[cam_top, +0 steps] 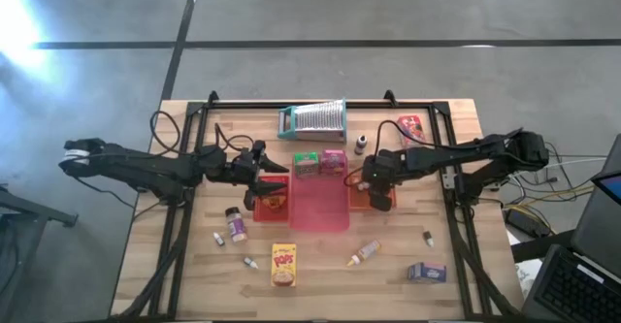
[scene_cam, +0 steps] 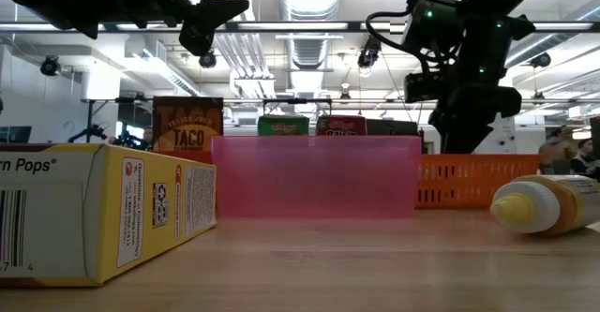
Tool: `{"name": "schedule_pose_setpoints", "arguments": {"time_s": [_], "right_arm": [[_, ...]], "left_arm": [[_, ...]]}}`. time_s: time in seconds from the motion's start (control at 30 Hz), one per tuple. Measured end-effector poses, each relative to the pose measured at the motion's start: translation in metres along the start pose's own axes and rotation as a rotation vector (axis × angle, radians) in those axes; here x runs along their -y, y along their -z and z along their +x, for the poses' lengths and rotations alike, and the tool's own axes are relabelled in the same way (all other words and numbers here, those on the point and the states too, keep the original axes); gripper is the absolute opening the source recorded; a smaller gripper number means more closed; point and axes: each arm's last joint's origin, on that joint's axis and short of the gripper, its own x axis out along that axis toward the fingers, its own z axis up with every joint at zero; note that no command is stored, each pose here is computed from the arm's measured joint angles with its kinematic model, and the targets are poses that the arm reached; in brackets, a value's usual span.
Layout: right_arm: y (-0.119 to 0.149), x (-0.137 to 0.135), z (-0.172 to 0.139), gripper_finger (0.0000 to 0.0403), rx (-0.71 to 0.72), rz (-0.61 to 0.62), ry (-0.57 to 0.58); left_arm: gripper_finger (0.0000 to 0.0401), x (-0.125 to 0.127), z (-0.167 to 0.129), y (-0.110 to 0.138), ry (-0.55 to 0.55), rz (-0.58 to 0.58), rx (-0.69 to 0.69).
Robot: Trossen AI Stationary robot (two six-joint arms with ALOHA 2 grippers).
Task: Pick & Place Kitchen Items
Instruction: Put the small orange food coloring bottle into the orange bin
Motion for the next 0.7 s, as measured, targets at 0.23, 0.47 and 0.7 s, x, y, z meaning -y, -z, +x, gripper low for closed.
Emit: {"name": "schedule_pose_setpoints", "arguments": {"time_s": [0.23,0.47,0.7], "right_arm": [[0.0029,0.0002,0.002,0.0055,-0.01,-0.001,-0.003],[0.0045,0.0003,0.0043,0.0065,-0.003,0.003,-0.005],[0.0043,0.0002,0.0042,0.0094,-0.003,0.005,-0.008]], "left_arm": [[0.0204,0.0,0.0,0.0,0.0,-0.002,0.0],[0.0204,-0.0001,0.0,0.0,0.0,-0.003,0.0],[0.0204,0.0,0.0,0.0,0.0,-0.003,0.0]]}}
